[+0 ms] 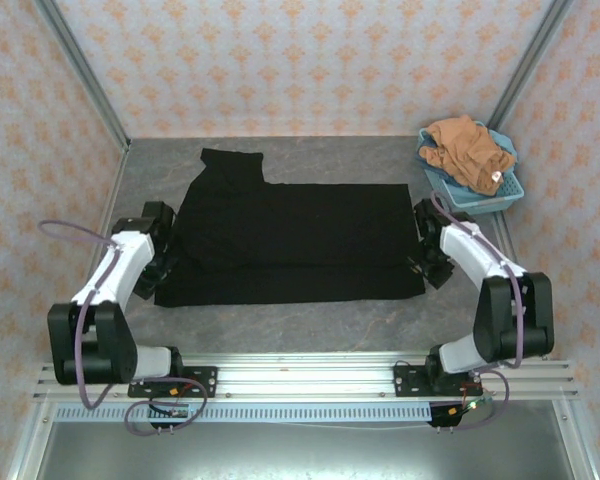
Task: Fold and stack the t-shirts
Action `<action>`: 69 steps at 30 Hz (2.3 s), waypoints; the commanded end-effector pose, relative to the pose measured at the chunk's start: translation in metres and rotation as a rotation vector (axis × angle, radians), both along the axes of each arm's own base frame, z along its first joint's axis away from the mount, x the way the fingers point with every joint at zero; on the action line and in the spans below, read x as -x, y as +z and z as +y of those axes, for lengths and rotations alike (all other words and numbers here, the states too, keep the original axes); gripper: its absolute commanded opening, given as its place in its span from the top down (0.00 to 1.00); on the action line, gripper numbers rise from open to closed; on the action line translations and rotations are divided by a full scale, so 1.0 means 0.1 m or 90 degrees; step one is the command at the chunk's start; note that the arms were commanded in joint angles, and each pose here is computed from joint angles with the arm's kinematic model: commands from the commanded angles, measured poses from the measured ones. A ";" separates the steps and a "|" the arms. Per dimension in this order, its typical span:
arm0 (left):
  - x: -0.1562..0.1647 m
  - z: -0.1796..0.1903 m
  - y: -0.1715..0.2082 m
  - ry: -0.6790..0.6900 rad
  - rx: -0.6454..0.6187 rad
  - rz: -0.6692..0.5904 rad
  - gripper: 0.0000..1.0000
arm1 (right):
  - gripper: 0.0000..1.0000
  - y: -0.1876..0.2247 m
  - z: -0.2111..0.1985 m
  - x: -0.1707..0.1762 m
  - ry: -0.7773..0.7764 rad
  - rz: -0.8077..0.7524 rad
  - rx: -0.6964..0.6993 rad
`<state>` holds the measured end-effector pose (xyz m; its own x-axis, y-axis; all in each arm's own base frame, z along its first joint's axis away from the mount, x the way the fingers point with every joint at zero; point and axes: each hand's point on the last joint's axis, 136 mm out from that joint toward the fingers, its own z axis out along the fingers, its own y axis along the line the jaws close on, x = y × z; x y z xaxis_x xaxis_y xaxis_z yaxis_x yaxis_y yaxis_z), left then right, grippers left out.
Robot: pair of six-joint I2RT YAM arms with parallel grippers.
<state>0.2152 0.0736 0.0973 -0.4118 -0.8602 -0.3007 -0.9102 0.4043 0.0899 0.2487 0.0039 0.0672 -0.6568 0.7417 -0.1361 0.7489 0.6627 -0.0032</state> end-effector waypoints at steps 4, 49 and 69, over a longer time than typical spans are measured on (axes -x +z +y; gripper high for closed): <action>-0.62 -0.68 0.01 -0.093 0.160 -0.172 0.37 | 0.42 0.23 0.49 -0.44 0.123 -0.141 -0.143; -1.78 -1.10 -0.28 -0.252 0.187 -0.129 1.00 | 0.39 0.08 0.61 -0.60 0.118 -0.115 -0.167; -1.97 -1.32 -0.50 -0.473 0.108 0.048 1.00 | 0.40 0.00 0.60 -0.57 0.099 -0.094 -0.166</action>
